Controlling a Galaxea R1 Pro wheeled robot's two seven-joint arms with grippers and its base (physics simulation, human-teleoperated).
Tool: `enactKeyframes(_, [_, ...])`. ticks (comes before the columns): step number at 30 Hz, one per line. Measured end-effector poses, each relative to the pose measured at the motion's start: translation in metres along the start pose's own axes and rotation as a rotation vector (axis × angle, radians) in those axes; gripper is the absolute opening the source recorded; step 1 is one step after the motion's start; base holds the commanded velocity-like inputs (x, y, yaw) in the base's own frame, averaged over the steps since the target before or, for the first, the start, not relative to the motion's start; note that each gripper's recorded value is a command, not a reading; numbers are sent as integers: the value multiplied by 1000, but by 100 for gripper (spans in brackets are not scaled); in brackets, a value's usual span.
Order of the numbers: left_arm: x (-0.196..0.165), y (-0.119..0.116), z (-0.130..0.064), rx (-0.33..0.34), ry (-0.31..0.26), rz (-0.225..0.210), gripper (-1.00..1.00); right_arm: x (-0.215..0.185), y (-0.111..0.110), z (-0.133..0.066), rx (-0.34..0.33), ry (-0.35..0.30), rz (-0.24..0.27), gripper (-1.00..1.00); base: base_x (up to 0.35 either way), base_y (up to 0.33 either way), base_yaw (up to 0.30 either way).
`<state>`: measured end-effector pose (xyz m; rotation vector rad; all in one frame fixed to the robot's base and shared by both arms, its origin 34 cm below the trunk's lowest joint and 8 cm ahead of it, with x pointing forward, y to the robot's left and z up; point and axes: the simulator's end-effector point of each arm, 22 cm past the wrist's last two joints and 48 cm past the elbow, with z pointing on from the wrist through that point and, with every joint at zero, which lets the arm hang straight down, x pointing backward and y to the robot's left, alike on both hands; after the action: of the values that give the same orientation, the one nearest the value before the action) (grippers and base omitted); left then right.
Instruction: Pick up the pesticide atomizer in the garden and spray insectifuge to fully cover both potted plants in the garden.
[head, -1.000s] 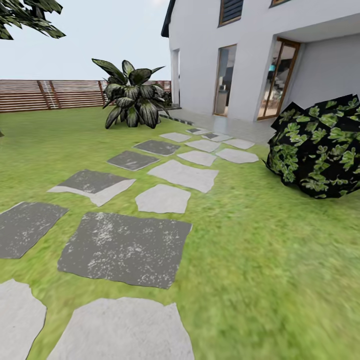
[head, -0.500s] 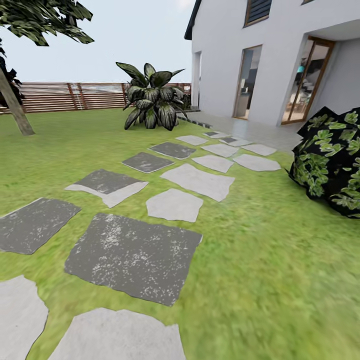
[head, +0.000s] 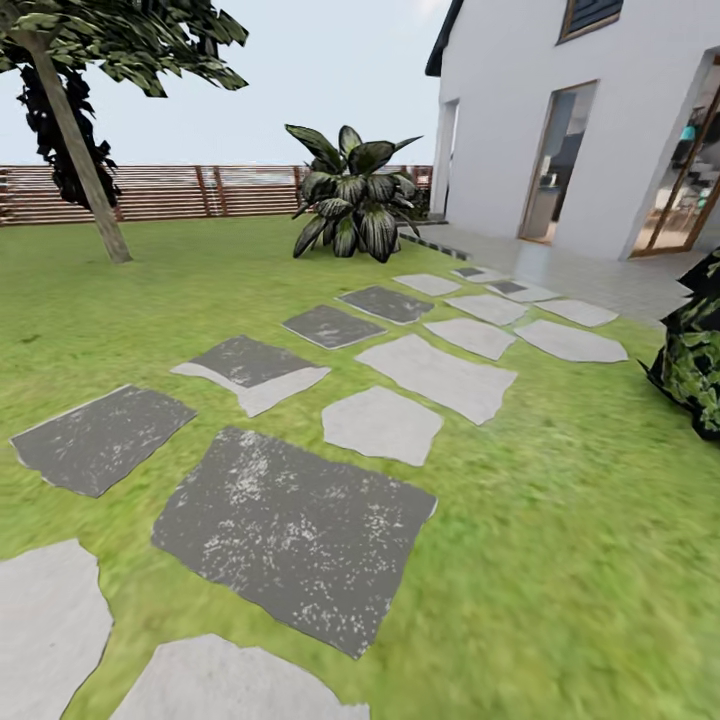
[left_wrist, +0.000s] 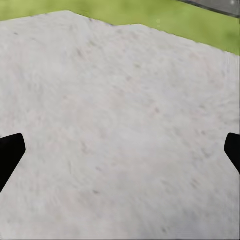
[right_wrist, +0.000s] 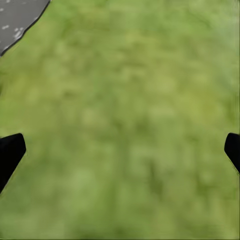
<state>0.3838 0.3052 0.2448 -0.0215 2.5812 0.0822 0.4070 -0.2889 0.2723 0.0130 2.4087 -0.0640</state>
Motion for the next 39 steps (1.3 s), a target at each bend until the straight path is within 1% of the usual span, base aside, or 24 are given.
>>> enactKeyframes(23, [1,0,0,0,1,0,100,0,1,0,-1,0,1,100,329,0,276])
enactKeyframes(39, [-5,0,-1,-1,-11,-2,100,-5,1,0,-1,-11,2,100,335,0,266])
